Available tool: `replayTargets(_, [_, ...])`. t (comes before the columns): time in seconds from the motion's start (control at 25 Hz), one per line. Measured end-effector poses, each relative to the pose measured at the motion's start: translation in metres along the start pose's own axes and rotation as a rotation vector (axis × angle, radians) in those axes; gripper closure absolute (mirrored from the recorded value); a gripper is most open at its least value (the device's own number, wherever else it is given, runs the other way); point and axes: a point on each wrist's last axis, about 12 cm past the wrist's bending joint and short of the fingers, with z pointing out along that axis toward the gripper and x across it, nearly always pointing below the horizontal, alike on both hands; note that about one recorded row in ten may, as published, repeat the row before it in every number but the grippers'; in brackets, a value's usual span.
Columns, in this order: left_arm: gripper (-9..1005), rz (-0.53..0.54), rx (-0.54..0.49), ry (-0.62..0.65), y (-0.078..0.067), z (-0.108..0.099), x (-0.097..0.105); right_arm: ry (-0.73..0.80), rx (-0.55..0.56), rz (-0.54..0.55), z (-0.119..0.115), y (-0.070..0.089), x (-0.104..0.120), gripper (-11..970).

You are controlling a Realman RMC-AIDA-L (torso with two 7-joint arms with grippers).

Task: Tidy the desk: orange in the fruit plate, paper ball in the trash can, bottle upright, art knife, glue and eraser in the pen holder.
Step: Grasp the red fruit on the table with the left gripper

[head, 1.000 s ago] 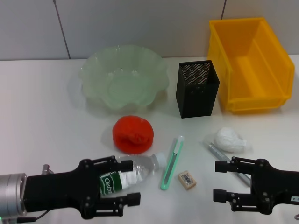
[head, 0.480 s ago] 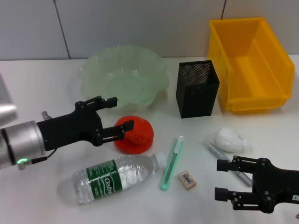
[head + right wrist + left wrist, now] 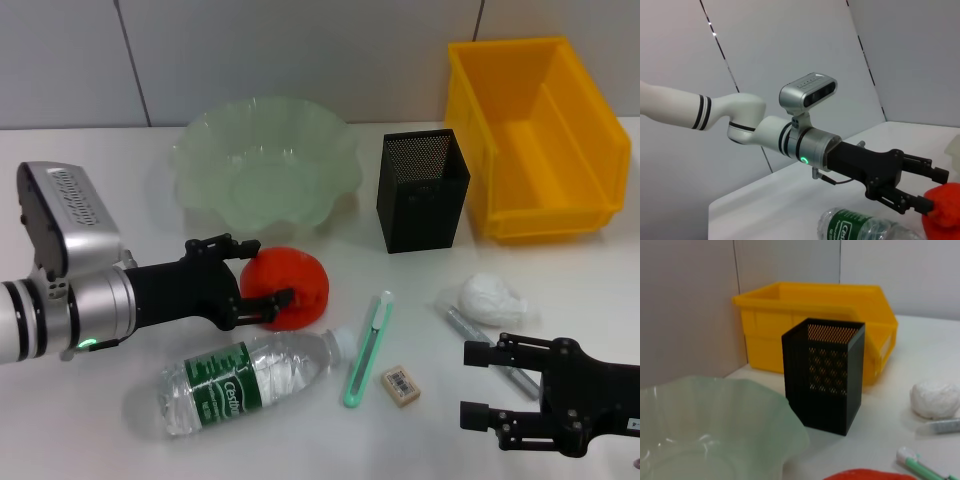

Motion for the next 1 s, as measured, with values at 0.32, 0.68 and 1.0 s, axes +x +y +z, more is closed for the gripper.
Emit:
replayTargets(0.32, [226, -0.020, -0.011, 0.027, 0.0030, 0.0046, -0.0023, -0.002, -0.001, -0.001, -0.0002, -0.0002, -0.0006, 189])
replayTargets(0.68, [548, -0.022, -0.016, 0.024, 0.0051, 0.0051, -0.0048, -0.002, -0.003, -0.003, 0.0008, -0.0007, -0.0016, 188])
replayTargets(1.0, [825, -0.026, -0.010, 0.015, 0.0040, 0.0042, -0.0048, -0.003, -0.005, -0.004, 0.0015, -0.0008, -0.0020, 188])
